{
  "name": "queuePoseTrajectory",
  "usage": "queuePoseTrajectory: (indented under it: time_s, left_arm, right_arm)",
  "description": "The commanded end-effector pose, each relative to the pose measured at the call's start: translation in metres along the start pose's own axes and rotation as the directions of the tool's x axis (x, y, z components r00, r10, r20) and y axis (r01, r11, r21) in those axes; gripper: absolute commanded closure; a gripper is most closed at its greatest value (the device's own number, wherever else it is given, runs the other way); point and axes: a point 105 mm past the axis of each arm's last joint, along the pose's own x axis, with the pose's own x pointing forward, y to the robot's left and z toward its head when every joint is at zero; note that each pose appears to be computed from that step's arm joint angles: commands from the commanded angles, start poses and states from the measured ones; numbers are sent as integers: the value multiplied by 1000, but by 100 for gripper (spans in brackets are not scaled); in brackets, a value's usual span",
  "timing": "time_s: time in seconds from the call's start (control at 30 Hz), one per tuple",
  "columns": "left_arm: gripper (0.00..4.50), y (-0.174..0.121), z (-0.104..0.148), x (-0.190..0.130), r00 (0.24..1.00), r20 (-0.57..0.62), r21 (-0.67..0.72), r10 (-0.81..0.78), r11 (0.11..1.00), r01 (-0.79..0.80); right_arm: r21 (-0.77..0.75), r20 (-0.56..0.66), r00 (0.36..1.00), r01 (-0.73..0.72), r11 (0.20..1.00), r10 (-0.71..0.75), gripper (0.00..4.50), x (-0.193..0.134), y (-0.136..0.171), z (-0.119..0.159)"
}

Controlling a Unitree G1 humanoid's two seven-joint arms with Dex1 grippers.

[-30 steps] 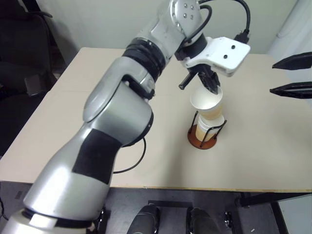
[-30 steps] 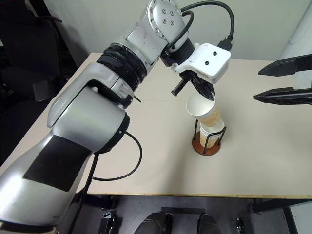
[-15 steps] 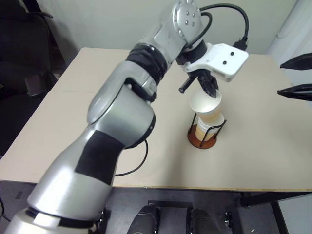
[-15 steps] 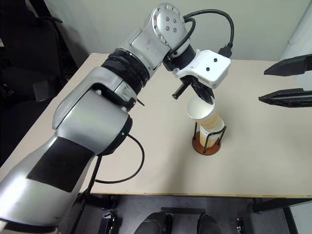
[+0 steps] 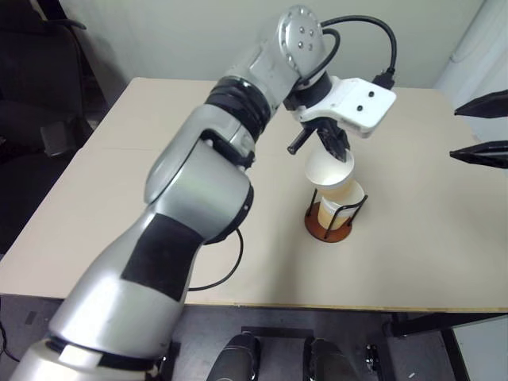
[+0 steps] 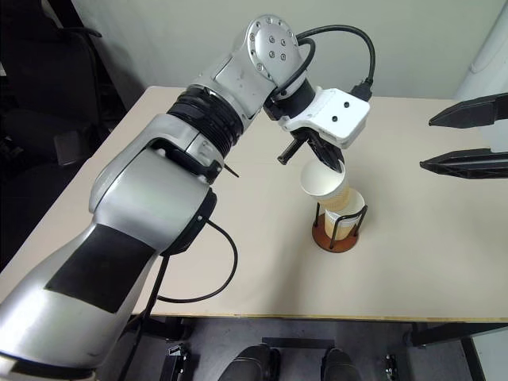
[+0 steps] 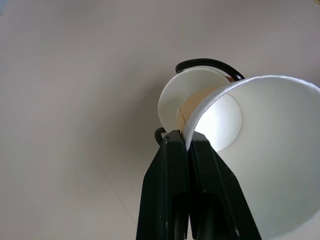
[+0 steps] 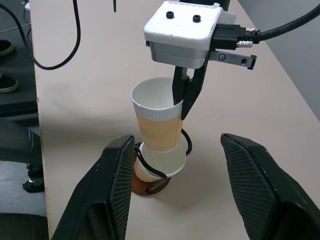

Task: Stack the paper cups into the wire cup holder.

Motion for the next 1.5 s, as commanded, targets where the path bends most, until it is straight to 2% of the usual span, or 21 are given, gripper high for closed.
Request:
queuePoseTrajectory:
  time_s: [0.03, 0.43, 0.87, 1.5]
  left_arm:
    - [446, 3, 10, -5, 1000, 18, 31, -3, 1000, 2]
    - [446, 13, 19, -11, 998, 27, 42, 53, 998, -55]
    - [446, 17, 16, 7, 996, 7, 38, 90, 995, -91]
    - [446, 10, 7, 20, 998, -12, 28, 61, 998, -61]
  right_arm:
    - [-52, 24, 999, 44, 998, -43, 175, -10, 0, 12]
    - [-46, 9, 998, 58, 997, -57, 175, -13, -2, 10]
    - [-37, 8, 998, 58, 998, -58, 175, -12, 1, 9]
    - [-36, 11, 998, 59, 998, -59, 175, -10, 0, 7]
